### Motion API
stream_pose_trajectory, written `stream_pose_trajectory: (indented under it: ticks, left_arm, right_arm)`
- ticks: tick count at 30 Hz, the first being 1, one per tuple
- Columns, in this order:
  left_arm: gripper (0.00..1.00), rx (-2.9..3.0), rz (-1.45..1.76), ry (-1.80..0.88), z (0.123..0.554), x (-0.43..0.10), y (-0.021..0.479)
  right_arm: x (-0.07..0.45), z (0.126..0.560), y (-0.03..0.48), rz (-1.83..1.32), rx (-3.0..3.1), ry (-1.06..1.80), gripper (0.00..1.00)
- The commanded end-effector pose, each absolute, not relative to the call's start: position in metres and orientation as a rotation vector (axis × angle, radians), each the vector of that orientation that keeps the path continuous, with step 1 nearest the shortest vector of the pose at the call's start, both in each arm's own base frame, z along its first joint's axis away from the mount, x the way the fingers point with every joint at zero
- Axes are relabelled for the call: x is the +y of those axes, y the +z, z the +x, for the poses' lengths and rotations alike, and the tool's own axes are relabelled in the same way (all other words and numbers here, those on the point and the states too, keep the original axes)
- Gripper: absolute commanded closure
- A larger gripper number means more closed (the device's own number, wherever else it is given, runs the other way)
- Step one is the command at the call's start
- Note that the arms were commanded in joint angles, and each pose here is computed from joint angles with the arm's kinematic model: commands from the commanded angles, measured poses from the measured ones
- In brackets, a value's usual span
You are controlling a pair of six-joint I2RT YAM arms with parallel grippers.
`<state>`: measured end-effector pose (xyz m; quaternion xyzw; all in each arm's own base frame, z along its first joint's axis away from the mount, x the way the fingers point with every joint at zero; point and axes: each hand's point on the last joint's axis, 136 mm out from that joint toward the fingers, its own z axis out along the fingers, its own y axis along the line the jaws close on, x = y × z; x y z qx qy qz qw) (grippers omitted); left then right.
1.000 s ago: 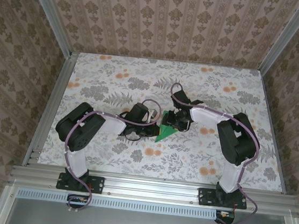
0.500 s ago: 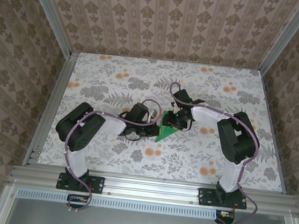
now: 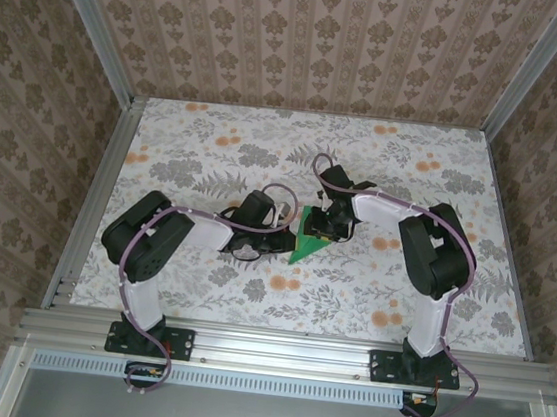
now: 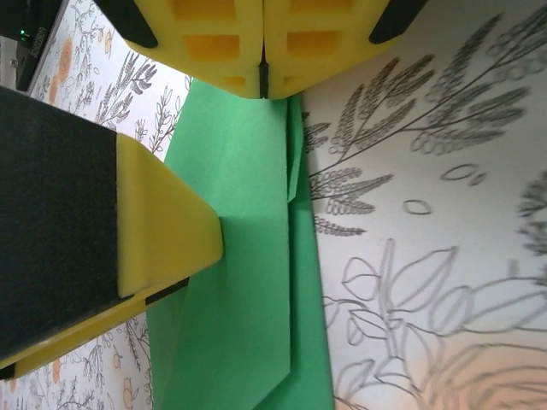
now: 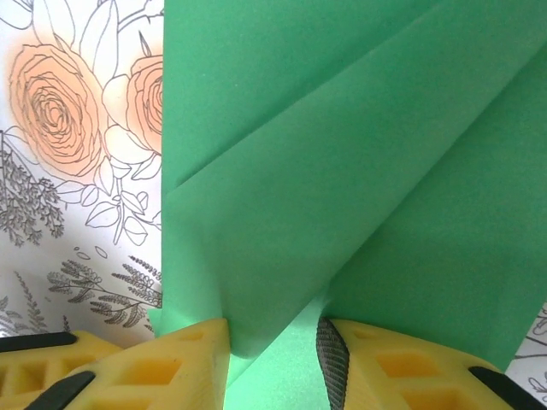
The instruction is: Fold a paper plane with a square sheet of paper (pick it up from the middle)
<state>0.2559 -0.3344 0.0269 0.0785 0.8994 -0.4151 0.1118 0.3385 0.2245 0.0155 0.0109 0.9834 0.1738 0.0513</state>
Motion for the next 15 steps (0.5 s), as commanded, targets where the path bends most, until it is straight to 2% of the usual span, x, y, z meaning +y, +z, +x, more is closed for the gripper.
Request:
stream_pose_trajectory:
  ticks: [1, 15]
  left_arm:
    - [0.9, 2.574, 0.183, -1.231, 0.264, -0.328, 0.051]
    - [0.87, 2.524, 0.222, -1.331, 0.263, -0.342, 0.061]
  right_arm:
    - [0.193, 0.315, -0.023, 0.077, 3.132, 0.244, 0.62]
    - [0.189, 0.307, -0.039, 0.104, 3.186, 0.13, 0.58]
